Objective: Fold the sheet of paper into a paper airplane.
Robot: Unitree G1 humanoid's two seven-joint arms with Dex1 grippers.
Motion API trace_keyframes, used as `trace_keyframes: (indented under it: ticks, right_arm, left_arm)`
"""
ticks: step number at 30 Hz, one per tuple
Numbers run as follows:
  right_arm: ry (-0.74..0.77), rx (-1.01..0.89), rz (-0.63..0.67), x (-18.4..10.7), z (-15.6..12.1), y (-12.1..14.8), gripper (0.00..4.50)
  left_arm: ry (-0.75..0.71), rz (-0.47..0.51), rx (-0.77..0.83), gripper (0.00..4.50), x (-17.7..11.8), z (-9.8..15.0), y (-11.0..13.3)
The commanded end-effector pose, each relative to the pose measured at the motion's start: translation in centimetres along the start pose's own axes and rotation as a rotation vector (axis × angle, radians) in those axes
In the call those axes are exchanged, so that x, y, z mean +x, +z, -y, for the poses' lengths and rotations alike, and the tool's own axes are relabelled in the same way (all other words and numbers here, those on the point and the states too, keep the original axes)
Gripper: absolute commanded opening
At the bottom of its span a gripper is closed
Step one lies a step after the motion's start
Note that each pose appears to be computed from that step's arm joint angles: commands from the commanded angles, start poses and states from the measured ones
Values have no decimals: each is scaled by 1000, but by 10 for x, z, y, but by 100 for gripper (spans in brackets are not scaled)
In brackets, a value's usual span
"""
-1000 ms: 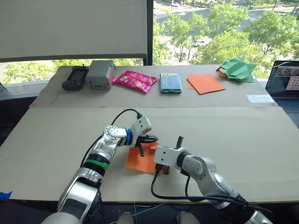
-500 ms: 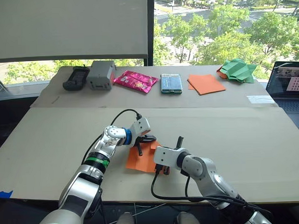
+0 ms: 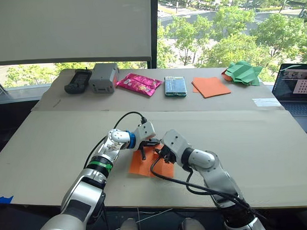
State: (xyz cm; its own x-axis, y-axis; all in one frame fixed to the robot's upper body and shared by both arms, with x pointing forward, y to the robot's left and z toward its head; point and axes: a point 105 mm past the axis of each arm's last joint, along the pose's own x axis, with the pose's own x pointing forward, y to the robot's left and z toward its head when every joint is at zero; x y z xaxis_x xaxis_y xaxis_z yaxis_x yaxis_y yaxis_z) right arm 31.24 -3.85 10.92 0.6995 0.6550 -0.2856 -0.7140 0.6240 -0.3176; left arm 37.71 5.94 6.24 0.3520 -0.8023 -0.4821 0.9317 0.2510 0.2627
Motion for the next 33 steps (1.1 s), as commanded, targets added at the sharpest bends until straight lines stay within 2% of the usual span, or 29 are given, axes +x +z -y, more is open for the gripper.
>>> trace_keyframes:
  ticks: [1, 2, 4, 12, 17, 25, 33]
  right_arm:
    - [-30, 19, -8, 1, 8, 3, 100]
    - [-31, 17, -21, 3, 8, 1, 58]
    - [-35, 15, -38, 7, 9, -3, 2]
    - [-56, 29, -94, 29, 11, -21, 2]
    - [-43, 26, -136, 32, 8, -33, 2]
    - [-34, 144, -261, 29, 1, -63, 2]
    - [-12, 191, -320, 16, -7, -84, 2]
  left_arm:
    - [-16, -93, -27, 0, 1, 7, -24]
    - [-15, -93, -27, 0, 1, 7, -24]
    - [-14, -92, -25, 0, 1, 7, -24]
    - [-14, -90, -19, 0, 0, 8, -24]
    - [-11, -91, -18, 0, -1, 9, -24]
    - [-9, -97, -9, 0, -1, 9, -25]
    - [-20, -102, 1, 0, -1, 11, -26]
